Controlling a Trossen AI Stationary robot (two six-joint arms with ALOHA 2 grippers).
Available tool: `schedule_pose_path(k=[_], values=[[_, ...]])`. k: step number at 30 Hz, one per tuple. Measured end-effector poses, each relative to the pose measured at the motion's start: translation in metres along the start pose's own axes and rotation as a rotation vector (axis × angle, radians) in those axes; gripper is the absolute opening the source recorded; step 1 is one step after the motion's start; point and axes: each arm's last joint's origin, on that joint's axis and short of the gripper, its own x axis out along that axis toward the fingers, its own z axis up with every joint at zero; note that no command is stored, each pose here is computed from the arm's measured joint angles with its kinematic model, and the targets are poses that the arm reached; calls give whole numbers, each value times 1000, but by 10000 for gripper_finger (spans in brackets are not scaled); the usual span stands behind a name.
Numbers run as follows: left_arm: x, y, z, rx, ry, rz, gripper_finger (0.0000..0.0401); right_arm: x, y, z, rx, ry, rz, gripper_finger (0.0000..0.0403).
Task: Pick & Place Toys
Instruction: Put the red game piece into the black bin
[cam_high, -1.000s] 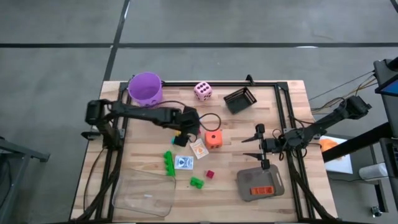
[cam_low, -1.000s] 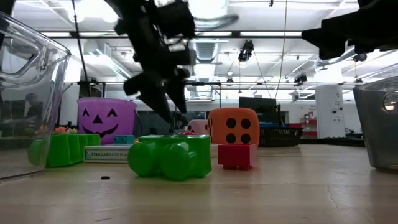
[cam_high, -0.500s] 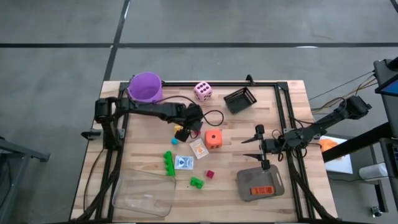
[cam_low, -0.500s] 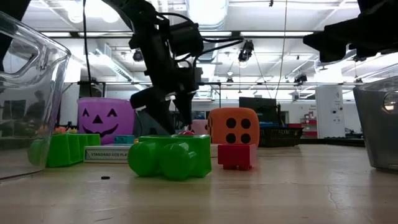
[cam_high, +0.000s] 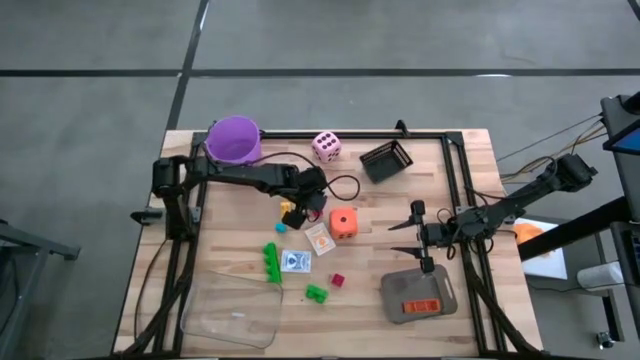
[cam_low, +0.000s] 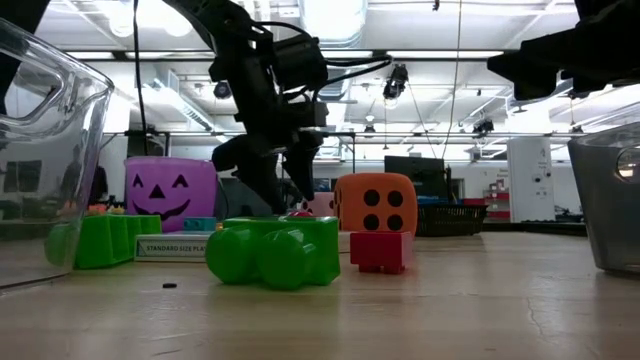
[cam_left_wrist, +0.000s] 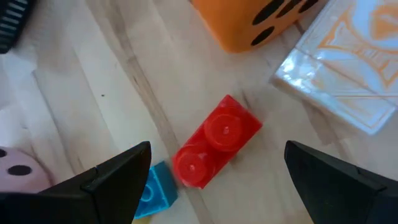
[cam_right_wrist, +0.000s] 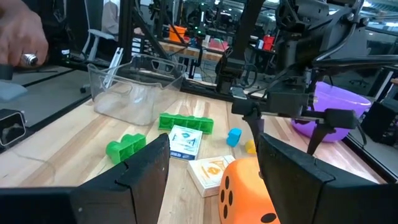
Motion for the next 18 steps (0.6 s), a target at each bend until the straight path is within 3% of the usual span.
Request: schedule_pose_path(k=[6, 12, 18], values=[[0, -4, -2, -39, 1, -64, 370, 0, 0, 0, 1, -3, -1, 238], [6, 1, 1, -35, -24, -28, 370, 0, 0, 0, -2, -2, -1, 238], [33, 4, -2, -10, 91, -20, 370, 0, 0, 1, 1, -5, -2, 238]])
